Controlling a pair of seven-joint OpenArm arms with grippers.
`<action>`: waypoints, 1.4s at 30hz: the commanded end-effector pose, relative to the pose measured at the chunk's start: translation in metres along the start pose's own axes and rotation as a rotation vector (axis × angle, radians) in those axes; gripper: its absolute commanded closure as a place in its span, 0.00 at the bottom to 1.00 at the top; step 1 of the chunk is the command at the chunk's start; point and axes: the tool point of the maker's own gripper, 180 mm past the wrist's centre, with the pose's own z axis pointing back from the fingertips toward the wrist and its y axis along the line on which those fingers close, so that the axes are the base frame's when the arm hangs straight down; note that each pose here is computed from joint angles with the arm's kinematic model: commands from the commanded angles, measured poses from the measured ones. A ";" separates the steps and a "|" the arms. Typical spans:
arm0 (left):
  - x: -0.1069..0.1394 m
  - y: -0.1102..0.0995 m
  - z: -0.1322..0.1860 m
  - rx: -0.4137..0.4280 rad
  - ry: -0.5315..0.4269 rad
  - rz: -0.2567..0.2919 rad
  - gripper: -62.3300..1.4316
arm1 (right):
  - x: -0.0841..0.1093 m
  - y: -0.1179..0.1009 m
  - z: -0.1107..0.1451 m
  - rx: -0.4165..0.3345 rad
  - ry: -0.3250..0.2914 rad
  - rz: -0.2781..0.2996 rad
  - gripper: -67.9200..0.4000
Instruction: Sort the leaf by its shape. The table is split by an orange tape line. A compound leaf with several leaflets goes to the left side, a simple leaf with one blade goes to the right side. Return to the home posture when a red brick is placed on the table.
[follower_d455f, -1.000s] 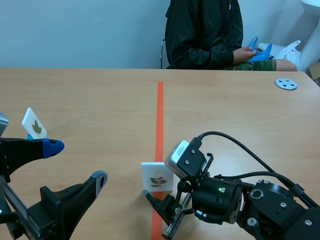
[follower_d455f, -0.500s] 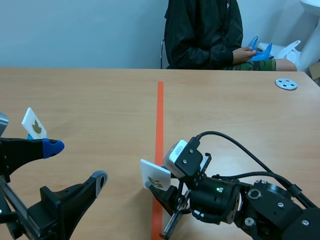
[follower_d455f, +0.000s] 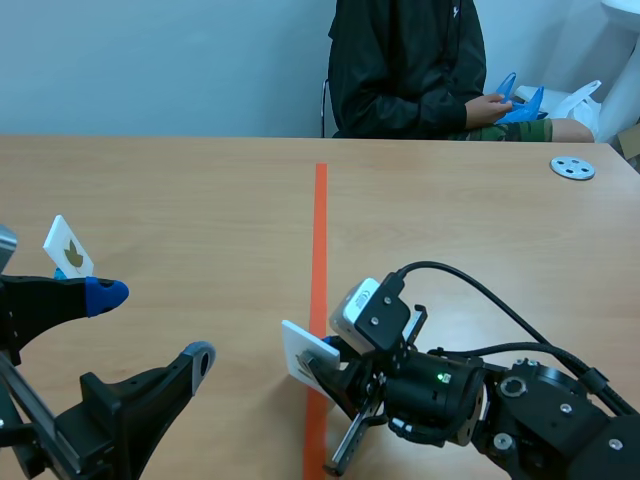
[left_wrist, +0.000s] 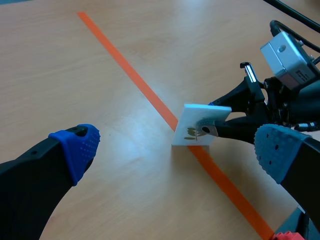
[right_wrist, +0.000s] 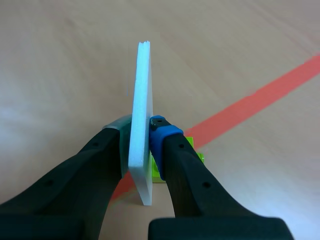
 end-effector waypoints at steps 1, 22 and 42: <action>0.006 0.002 0.000 -0.002 -0.021 -0.003 0.00 | 0.012 -0.023 0.006 -0.041 -0.034 0.018 0.97; 0.006 0.002 0.000 -0.002 -0.021 -0.003 0.00 | 0.057 -0.167 0.110 -0.446 -0.109 0.078 0.97; 0.006 0.002 0.000 -0.002 -0.020 -0.003 0.00 | -0.003 -0.276 0.166 -0.893 -0.026 -0.242 0.97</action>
